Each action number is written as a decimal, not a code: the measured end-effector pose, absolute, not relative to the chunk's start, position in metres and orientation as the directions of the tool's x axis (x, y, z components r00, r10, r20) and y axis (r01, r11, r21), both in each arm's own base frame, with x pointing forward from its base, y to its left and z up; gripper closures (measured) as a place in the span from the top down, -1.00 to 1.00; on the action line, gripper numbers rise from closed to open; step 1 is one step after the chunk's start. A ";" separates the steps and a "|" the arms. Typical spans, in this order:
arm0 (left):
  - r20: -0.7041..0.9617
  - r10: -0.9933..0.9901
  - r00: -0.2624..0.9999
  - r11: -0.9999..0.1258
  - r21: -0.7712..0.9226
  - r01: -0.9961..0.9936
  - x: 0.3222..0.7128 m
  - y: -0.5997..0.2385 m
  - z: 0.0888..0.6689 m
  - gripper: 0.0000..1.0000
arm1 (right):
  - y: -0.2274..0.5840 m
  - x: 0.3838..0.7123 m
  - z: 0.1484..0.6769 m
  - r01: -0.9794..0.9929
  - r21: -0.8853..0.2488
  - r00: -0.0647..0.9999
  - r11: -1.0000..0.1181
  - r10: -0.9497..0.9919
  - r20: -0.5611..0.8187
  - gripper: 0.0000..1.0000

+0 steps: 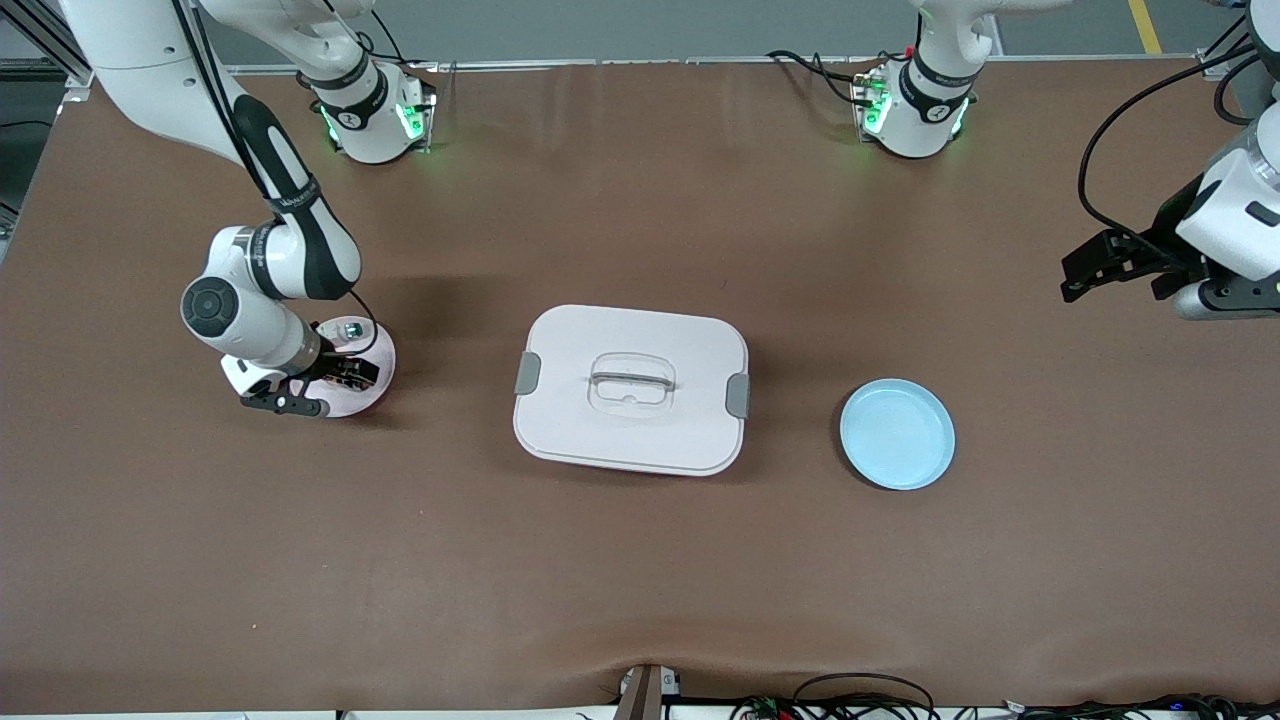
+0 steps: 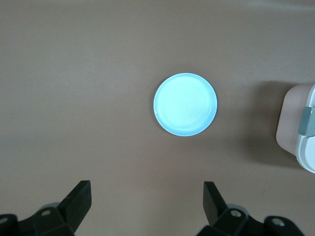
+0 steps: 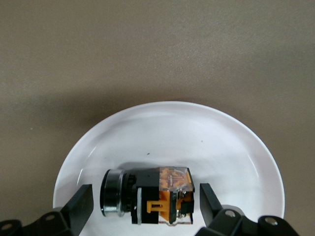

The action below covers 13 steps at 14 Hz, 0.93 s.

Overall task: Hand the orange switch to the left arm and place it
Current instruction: 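Close the right gripper on the black-orange switch, then lift the switch with the right gripper while the left gripper reaches over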

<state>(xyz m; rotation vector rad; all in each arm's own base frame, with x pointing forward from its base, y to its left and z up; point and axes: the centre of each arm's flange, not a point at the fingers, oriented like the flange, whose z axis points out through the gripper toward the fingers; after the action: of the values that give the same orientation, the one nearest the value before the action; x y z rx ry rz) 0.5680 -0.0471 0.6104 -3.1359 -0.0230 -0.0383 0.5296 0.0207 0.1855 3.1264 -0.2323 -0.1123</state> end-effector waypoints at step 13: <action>-0.090 -0.011 0.996 -0.948 0.318 0.018 0.565 -0.094 0.594 1.00 | 0.032 0.566 0.247 -0.220 -0.056 0.957 -0.974 -0.205 -0.206 0.45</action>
<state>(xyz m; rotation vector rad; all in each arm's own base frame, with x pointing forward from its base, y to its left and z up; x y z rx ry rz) 0.5652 -0.0941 0.5935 -3.4615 -0.0058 0.1598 0.5655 0.0316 0.2475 3.1847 -0.3462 -0.3228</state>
